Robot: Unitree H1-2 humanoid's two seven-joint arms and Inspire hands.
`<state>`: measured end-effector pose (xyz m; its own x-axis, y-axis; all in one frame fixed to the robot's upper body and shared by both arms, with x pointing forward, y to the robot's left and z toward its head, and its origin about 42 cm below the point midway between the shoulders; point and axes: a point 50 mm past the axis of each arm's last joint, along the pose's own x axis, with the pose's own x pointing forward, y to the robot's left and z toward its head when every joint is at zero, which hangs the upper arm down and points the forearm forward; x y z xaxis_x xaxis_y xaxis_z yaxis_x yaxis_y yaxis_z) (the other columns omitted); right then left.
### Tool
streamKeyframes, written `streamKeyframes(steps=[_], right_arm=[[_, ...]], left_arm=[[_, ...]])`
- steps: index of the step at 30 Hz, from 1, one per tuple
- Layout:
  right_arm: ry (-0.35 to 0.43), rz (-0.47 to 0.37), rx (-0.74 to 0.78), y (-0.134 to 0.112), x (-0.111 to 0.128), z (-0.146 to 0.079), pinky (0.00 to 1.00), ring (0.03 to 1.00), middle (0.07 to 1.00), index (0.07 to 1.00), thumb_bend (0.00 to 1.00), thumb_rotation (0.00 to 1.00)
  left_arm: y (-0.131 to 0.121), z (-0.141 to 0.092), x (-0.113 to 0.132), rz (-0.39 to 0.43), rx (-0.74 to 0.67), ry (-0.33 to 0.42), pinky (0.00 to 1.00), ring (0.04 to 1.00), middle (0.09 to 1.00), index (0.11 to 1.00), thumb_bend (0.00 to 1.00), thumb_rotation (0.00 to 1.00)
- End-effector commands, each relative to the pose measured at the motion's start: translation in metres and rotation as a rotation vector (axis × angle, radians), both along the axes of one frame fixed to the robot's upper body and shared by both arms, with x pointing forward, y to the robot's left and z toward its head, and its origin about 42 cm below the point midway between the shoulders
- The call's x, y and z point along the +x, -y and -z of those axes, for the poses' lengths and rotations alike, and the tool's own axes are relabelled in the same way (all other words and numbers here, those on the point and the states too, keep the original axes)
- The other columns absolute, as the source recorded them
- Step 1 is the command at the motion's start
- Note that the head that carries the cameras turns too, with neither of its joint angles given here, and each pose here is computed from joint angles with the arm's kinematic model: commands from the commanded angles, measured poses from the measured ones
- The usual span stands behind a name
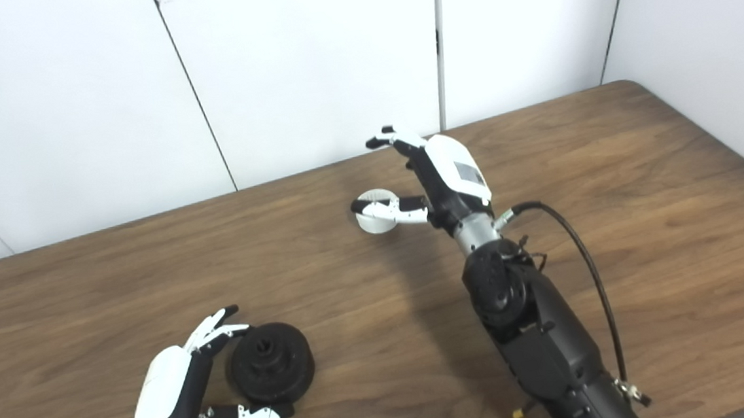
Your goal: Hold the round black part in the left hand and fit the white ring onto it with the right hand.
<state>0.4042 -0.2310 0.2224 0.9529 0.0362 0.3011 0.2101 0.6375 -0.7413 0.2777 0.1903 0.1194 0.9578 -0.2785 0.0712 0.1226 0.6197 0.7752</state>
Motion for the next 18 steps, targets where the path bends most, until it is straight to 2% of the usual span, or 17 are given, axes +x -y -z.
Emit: streamKeyframes(steps=[1,3,7,10,11,14,18], right_arm=[[0.062,-0.003,-0.049,0.004,0.017,-0.032,0.72,0.878,0.914,0.792,0.76,0.42],[0.045,-0.003,-0.077,0.008,0.025,-0.033,0.73,0.895,0.926,0.807,0.76,0.43],[0.005,-0.023,-0.125,0.015,0.039,-0.034,0.78,0.919,0.948,0.828,0.83,0.53],[-0.033,-0.039,-0.165,0.019,0.048,-0.031,0.85,0.949,0.965,0.848,0.87,0.59],[-0.046,-0.043,-0.174,0.019,0.051,-0.030,0.90,0.972,0.975,0.860,0.89,0.62],[-0.085,-0.046,-0.217,0.021,0.061,-0.026,0.98,0.997,0.990,0.883,0.94,0.65],[-0.147,-0.050,-0.284,0.023,0.072,-0.021,1.00,1.000,1.000,0.919,0.97,0.69]], left_arm=[[-0.009,0.007,-0.001,-0.028,0.045,-0.046,0.84,0.932,0.925,0.644,0.87,0.27],[-0.009,0.007,-0.001,-0.030,0.047,-0.047,0.84,0.931,0.926,0.644,0.87,0.28],[-0.010,0.006,0.000,-0.032,0.050,-0.047,0.84,0.933,0.927,0.646,0.87,0.28],[-0.010,0.006,0.000,-0.034,0.052,-0.050,0.85,0.932,0.926,0.647,0.87,0.29],[-0.010,0.006,0.000,-0.034,0.053,-0.049,0.85,0.931,0.925,0.646,0.87,0.29],[-0.009,0.005,0.000,-0.034,0.053,-0.048,0.85,0.929,0.924,0.646,0.87,0.29],[-0.009,0.005,0.000,-0.031,0.050,-0.047,0.85,0.932,0.927,0.646,0.87,0.29]])
